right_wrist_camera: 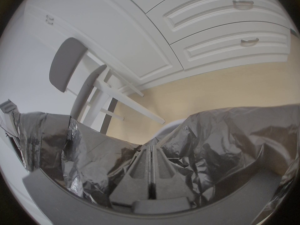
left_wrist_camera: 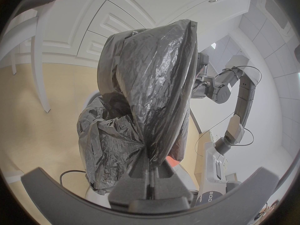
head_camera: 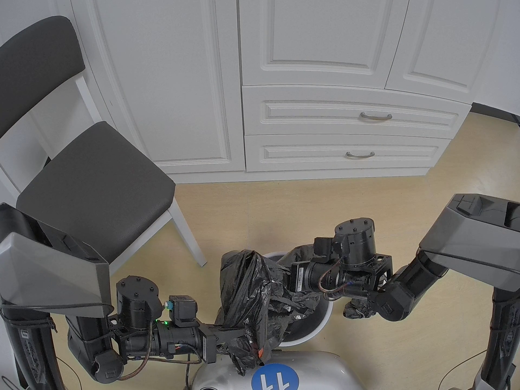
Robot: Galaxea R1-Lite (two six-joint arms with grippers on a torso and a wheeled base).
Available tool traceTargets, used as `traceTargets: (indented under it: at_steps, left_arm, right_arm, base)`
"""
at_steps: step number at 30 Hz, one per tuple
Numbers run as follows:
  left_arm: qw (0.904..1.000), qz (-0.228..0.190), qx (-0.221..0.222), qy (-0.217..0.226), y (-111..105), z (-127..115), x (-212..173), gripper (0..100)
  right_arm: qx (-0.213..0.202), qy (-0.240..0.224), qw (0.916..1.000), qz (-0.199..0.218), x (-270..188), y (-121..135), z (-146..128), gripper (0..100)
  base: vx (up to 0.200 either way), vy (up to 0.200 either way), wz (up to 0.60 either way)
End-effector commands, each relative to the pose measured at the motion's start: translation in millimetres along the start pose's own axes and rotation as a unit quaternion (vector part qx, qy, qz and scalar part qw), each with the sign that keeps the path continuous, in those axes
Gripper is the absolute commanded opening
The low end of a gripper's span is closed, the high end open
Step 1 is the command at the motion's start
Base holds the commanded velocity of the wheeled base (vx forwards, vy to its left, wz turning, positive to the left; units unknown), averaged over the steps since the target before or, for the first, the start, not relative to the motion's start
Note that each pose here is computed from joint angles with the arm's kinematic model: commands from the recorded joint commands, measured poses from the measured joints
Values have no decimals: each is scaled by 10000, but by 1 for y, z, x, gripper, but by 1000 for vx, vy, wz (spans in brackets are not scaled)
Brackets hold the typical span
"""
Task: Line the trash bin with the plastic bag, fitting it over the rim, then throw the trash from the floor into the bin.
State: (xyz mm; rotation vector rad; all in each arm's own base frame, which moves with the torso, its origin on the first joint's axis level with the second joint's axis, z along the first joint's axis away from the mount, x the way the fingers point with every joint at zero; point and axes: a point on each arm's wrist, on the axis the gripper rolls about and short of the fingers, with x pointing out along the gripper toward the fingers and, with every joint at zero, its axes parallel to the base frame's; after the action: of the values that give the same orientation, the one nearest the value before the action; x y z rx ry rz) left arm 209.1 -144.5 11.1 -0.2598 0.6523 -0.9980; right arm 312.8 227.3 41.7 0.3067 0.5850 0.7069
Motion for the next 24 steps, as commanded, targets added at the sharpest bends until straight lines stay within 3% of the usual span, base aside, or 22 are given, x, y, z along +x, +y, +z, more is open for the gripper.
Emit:
traceTargets:
  at_steps: [1, 5, 7, 8, 9, 11, 13, 14, 17, 21, 24]
  left_arm:
    - [10000, 11, -5, -18, 0, 1, -1, 0]
    - [10000, 8, -5, -3, 0, 0, -1, 0]
    - [10000, 10, -9, 4, 0, 0, -1, 0]
    - [10000, 10, -9, 4, 0, 0, -1, 0]
    - [10000, 13, -10, 11, 0, -1, -2, 0]
    - [10000, 19, -14, 30, -1, -2, -3, 0]
    - [10000, 19, -14, 30, -1, -2, -3, 0]
    - [10000, 17, -1, 1, -1, 0, -4, 0]
    - [10000, -6, 37, -51, -4, 2, -7, 0]
    - [10000, -18, 60, -67, -5, 3, -7, 0]
    - [10000, -14, 45, -49, -6, 2, -9, 0]
  right_arm:
    - [226, -379, 9989, 145, -37, 21, 27, 0]
    - [243, -621, 9978, -2, -67, 21, 58, 0]
    - [251, -635, 9975, -201, -89, 22, 95, 0]
    - [251, -635, 9975, -201, -89, 22, 95, 0]
    - [290, -630, 9967, -423, -103, 19, 118, 0]
    - [341, -602, 9951, -710, -127, 10, 135, 0]
    - [339, -595, 9950, -728, -129, 9, 136, 0]
    - [311, -279, 9951, -897, -154, -12, 136, 0]
    - [219, 14, 9962, -843, -160, -27, 122, 0]
    - [280, 621, 9935, -911, -143, -40, 91, 0]
    - [261, 811, 9928, -842, -128, -41, 76, 0]
  base:
    - [0, 0, 0]
    - [0, 0, 0]
    - [0, 0, 0]
    - [0, 0, 0]
    - [0, 0, 0]
    - [0, 0, 0]
    - [0, 0, 0]
    - [0, 0, 0]
    - [0, 0, 0]
    - [0, 0, 0]
    - [0, 0, 0]
